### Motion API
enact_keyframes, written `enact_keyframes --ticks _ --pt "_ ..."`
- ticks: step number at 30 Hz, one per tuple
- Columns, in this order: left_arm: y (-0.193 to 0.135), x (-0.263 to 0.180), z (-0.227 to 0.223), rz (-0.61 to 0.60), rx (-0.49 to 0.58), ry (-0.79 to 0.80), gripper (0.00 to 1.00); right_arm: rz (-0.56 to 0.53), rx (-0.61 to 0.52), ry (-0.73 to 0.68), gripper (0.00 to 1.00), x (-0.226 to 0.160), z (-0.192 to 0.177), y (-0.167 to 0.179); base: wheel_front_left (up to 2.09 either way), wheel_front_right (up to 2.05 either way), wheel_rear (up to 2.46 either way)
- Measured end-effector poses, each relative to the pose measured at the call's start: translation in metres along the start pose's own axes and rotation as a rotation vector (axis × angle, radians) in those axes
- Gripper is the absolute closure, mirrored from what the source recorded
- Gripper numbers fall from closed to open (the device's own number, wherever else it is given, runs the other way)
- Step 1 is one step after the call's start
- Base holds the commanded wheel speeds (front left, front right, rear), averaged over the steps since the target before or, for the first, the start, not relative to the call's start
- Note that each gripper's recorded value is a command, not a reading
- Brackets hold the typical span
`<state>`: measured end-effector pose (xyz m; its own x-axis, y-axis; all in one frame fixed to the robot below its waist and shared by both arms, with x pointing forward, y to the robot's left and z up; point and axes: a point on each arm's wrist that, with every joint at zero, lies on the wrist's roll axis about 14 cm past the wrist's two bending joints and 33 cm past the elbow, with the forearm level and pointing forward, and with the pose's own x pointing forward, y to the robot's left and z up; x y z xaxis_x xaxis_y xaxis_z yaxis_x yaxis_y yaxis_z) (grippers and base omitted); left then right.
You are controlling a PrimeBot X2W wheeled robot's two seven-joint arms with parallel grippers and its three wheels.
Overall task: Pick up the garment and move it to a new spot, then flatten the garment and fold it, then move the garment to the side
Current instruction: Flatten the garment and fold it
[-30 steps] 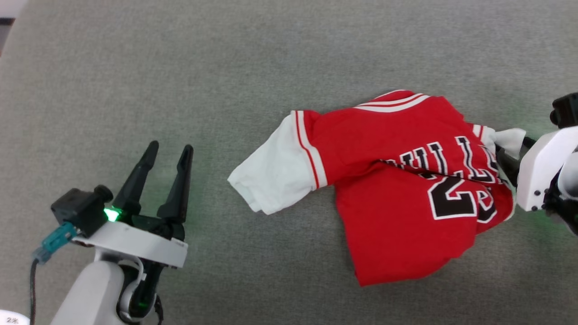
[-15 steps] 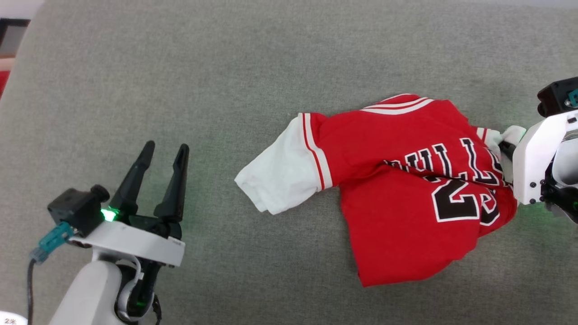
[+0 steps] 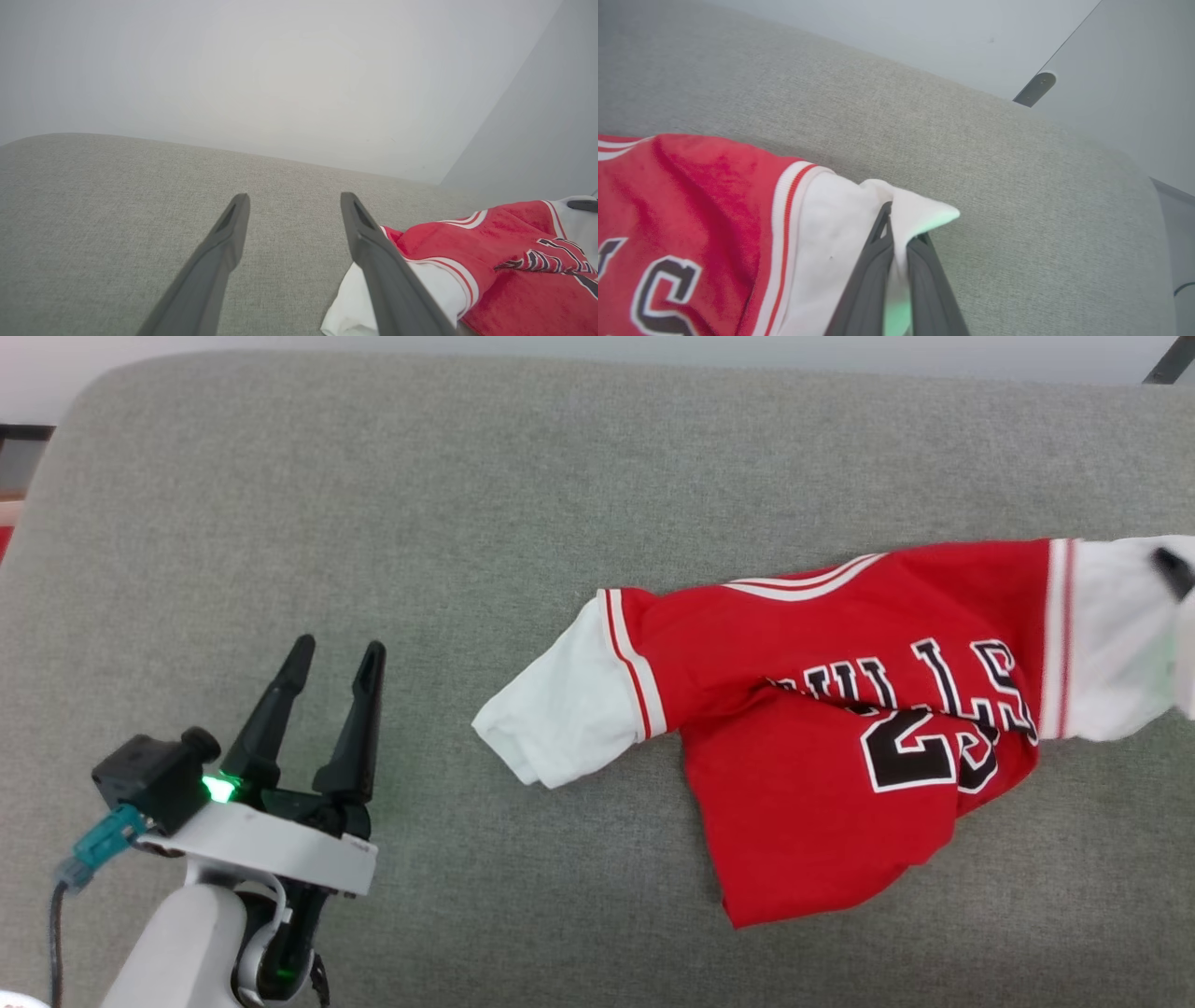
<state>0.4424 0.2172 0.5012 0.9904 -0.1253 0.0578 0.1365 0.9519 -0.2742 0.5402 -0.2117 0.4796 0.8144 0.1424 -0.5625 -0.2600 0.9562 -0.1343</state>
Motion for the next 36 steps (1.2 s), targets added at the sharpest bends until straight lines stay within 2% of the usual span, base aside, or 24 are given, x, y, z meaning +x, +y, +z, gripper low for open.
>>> enact_keyframes --ticks 6,13,14,15,17,22,27,36 --pt "0.0 -0.002 0.0 0.002 0.001 0.001 0.0 -0.09 0.03 0.018 1.0 -0.002 -0.015 -0.033 0.0 0.0 0.0" --pt "0.003 -0.005 -0.001 0.01 0.001 0.005 0.0 -0.148 0.091 0.055 1.0 0.004 -0.039 -0.05 0.0 0.0 0.0" --pt "0.003 -0.005 -0.001 0.01 0.001 0.007 0.0 -0.149 0.102 0.064 0.85 0.005 -0.044 -0.049 0.0 0.0 0.0" --pt "0.003 -0.006 -0.001 0.011 0.002 0.009 0.0 -0.15 0.107 0.072 0.61 0.007 -0.048 -0.049 0.0 0.0 0.0" --pt "0.003 -0.006 -0.003 0.011 0.001 0.015 0.0 -0.15 0.116 0.08 0.0 0.008 -0.053 -0.048 0.0 0.0 0.0" --pt "0.001 -0.006 -0.003 -0.001 0.001 0.018 0.0 -0.144 0.128 0.086 0.0 0.007 -0.057 -0.044 0.0 0.0 0.0" --pt "-0.003 -0.004 0.003 -0.023 0.013 0.012 0.0 -0.154 0.12 0.035 0.0 -0.005 -0.045 -0.049 0.0 0.0 0.0" --pt "-0.015 -0.006 0.012 -0.085 0.026 0.023 0.0 -0.117 0.115 -0.187 0.0 -0.046 -0.011 -0.033 0.0 0.0 0.0"
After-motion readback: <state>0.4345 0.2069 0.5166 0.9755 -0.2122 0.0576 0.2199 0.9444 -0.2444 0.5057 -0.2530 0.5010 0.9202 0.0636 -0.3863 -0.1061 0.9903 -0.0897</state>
